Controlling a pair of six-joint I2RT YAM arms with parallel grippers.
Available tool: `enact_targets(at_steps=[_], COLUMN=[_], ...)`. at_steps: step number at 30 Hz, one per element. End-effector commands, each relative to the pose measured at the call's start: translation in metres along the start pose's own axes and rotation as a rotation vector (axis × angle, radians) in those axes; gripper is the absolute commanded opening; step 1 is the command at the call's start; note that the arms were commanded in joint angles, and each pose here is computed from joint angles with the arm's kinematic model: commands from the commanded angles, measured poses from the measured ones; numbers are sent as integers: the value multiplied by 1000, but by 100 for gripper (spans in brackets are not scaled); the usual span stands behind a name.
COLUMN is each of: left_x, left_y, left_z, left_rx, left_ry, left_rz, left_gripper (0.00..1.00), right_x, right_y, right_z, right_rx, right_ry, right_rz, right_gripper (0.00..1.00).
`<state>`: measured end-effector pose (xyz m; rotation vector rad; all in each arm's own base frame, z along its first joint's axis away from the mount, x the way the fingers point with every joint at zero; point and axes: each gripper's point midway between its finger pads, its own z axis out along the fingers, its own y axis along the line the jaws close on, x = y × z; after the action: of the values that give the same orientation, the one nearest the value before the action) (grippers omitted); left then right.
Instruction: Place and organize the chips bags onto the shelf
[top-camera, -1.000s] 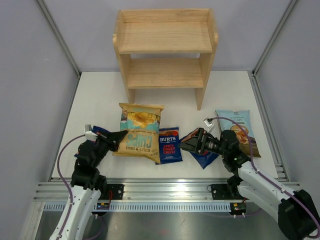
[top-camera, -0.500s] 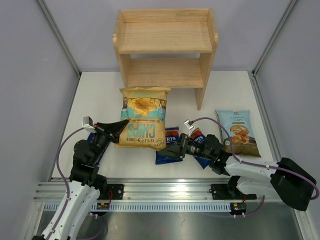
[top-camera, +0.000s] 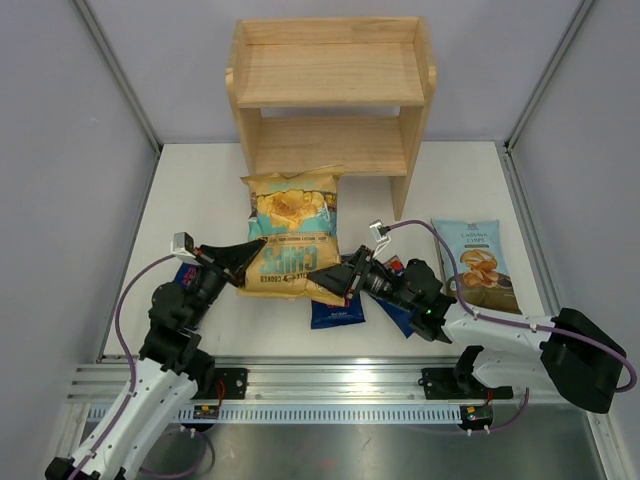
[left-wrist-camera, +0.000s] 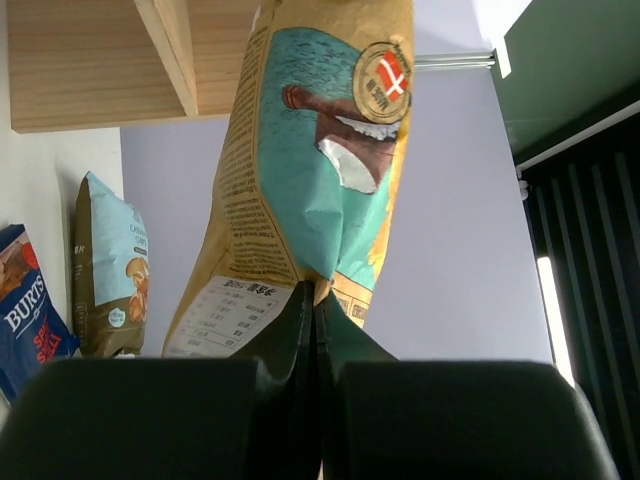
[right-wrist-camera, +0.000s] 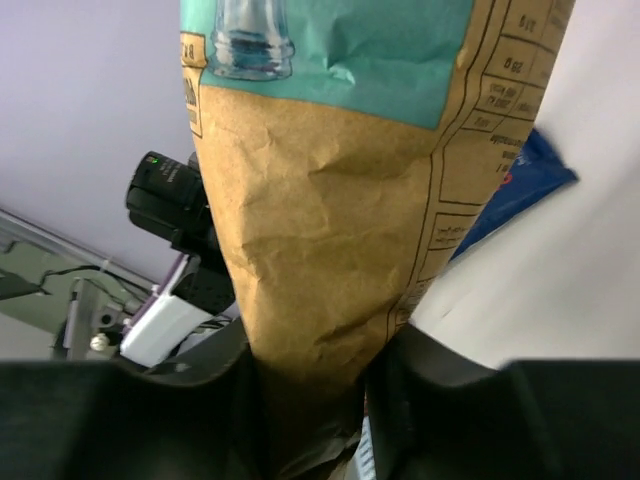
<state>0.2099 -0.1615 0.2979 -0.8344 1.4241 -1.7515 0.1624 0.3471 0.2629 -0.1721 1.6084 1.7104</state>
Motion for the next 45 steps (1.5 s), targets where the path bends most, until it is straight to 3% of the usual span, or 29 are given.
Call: enact_targets(at_steps=[1,2,3,5,6,12,20,23,35,45], left_x=[0,-2,-4,-12,-14,-32,-44,-48,-56,-73], left_y=[-33,-27,-25,-21,-21,-25,-38,-44,-62,-47], left_z=[-3,-3,-3,-3,-3,-7,-29,-41,-83,-95], left_rx=[121,92,77,39,31,-39,-166,-223,-345,-446], left_ry=[-13,-24,-37,-87,-98,-194,-232,-235,-216,-229], left_rz=[25,46,62,139,166,340,591,709,977,1118], left_gripper=[0,2,23,39,53,66,93,99,99,99], right_x=[-30,-27,-28,-30,-33,-50,-94,-105,-146,-193], right_y=[19,15,16,14,17,18,14,24,45,-24], right_z=[5,4,3,-2,-3,-8,-7,0,39,65], right_rx=[-12,9,15,49,52,120,97,69,-50,-88], right_ry=[-102,-87,-89,-85,-88,-108,-135,-115,-35,-19], right_rz=[-84,-90,-96,-117,-125,-212,-246,-281,-393,-359], right_gripper=[35,31,29,26,25,19,17,16,15,15])
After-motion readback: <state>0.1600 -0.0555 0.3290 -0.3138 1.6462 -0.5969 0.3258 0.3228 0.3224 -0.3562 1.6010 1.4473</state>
